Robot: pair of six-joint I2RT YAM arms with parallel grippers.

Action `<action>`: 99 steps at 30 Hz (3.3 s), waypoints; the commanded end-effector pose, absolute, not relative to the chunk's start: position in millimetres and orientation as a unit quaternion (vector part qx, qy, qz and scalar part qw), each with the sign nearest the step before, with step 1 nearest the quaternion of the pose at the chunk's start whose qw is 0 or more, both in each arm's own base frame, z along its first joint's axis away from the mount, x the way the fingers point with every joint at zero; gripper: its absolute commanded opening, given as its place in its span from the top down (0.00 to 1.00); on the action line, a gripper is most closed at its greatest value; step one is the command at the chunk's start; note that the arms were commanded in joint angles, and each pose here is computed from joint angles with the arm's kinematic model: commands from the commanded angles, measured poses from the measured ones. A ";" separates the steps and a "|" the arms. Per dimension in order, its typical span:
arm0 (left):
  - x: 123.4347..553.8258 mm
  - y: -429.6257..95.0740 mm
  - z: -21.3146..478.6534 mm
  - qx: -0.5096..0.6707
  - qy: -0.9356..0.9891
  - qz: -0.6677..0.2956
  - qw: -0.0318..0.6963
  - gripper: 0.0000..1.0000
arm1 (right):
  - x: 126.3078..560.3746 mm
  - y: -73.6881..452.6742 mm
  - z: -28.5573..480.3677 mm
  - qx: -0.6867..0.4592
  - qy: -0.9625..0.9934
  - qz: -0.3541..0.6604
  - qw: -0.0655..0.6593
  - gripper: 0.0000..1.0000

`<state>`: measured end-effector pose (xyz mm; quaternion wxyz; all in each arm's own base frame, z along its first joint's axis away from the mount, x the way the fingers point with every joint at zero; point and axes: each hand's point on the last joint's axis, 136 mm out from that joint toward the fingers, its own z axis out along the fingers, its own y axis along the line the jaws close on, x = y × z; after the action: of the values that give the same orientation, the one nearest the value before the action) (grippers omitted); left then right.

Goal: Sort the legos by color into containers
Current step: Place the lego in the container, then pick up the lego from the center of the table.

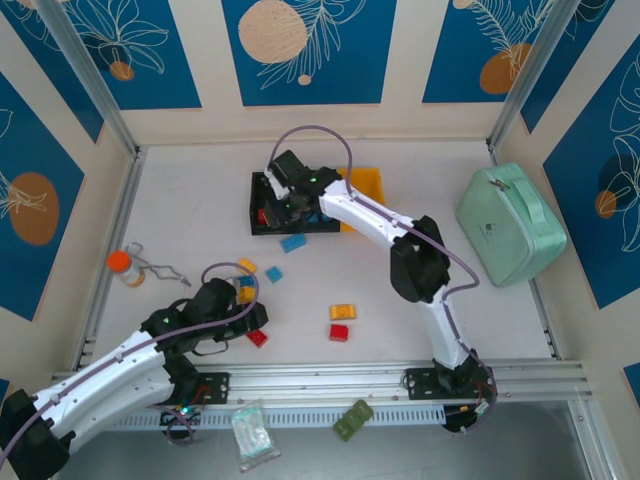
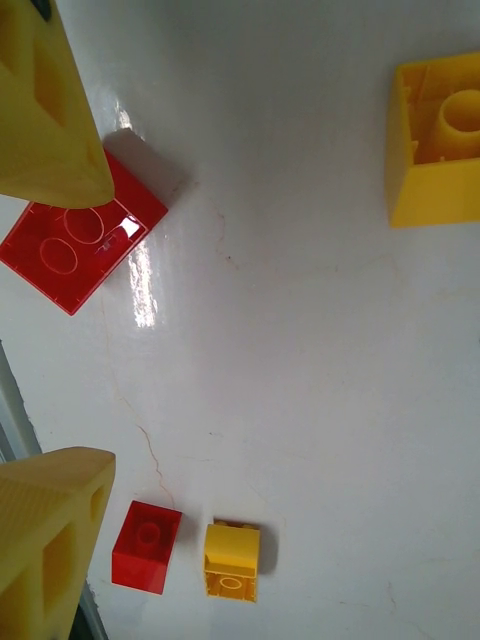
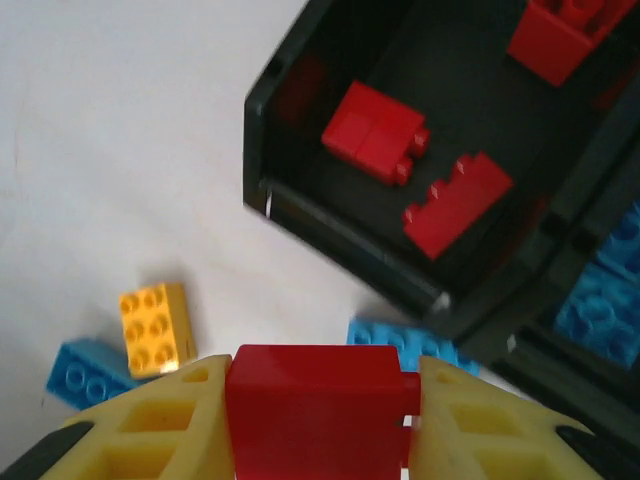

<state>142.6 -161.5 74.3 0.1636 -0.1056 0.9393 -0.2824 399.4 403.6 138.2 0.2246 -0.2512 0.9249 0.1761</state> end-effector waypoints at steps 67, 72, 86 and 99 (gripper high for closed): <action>231.7 -120.0 83.8 -0.074 0.980 -0.069 0.172 0.16 | 152.2 300.0 178.4 -0.238 0.860 0.407 0.195 0.27; 248.8 -117.9 70.9 -0.072 0.982 -0.046 0.169 0.13 | 135.2 296.9 179.2 -0.240 0.853 0.418 0.200 0.27; 280.9 -115.0 42.3 -0.070 0.986 0.002 0.148 0.25 | 135.6 292.2 173.2 -0.231 0.864 0.401 0.200 0.28; 278.9 -111.8 58.6 -0.057 0.986 0.005 0.158 0.48 | 144.5 286.1 171.9 -0.214 0.868 0.396 0.208 0.28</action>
<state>274.8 -118.5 40.5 0.1407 -0.0618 0.9881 -0.0042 144.1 289.6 173.6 0.2078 -0.2220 0.8662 0.3965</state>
